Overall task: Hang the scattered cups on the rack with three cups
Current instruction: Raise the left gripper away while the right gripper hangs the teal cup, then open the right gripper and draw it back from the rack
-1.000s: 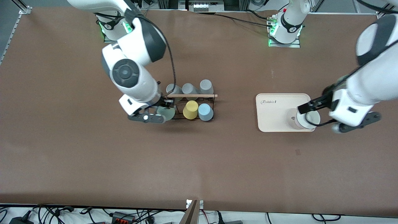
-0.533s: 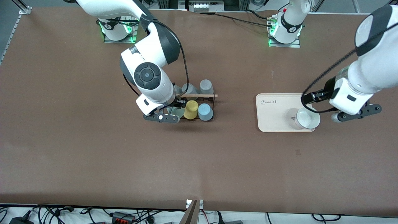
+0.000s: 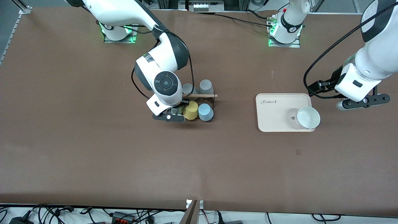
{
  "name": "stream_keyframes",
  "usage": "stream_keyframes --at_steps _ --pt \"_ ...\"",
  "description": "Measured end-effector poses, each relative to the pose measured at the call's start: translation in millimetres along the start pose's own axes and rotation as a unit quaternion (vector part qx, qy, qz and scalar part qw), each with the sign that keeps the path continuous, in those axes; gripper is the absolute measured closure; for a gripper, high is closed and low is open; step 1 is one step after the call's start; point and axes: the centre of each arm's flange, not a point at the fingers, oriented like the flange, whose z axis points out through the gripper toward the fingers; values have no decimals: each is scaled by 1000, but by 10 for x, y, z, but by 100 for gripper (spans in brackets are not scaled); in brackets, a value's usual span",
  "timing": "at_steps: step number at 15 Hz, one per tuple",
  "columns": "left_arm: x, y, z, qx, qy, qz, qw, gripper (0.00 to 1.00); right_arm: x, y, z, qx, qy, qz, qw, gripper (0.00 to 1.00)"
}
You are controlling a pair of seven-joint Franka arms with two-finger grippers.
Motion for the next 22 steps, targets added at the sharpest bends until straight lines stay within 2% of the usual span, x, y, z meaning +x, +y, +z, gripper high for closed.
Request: stream_keyframes --at_steps 4,7,10,11,12,14,18,22 --pt "-60 60 -76 -2 6 7 1000 0 7 -11 122 3 4 0 1000 37" --pt "-86 78 -104 -2 7 8 1000 0 21 2 105 5 6 2 1000 30" --pt "-86 69 -91 -1 5 8 1000 0 145 135 -61 14 21 2 1000 6" --pt "-86 67 -89 -1 5 8 1000 0 220 225 -194 21 30 5 999 0" --pt "-86 67 -89 -1 4 8 1000 0 309 361 -360 28 41 13 999 0" --pt "-86 67 -88 -1 4 8 1000 0 523 791 -719 39 57 36 997 0" --pt "-89 75 -90 -1 5 9 1000 0 980 2121 -1336 47 66 49 995 0" --pt "-78 98 -57 13 6 35 999 0 1042 3240 -1674 42 52 22 998 0"
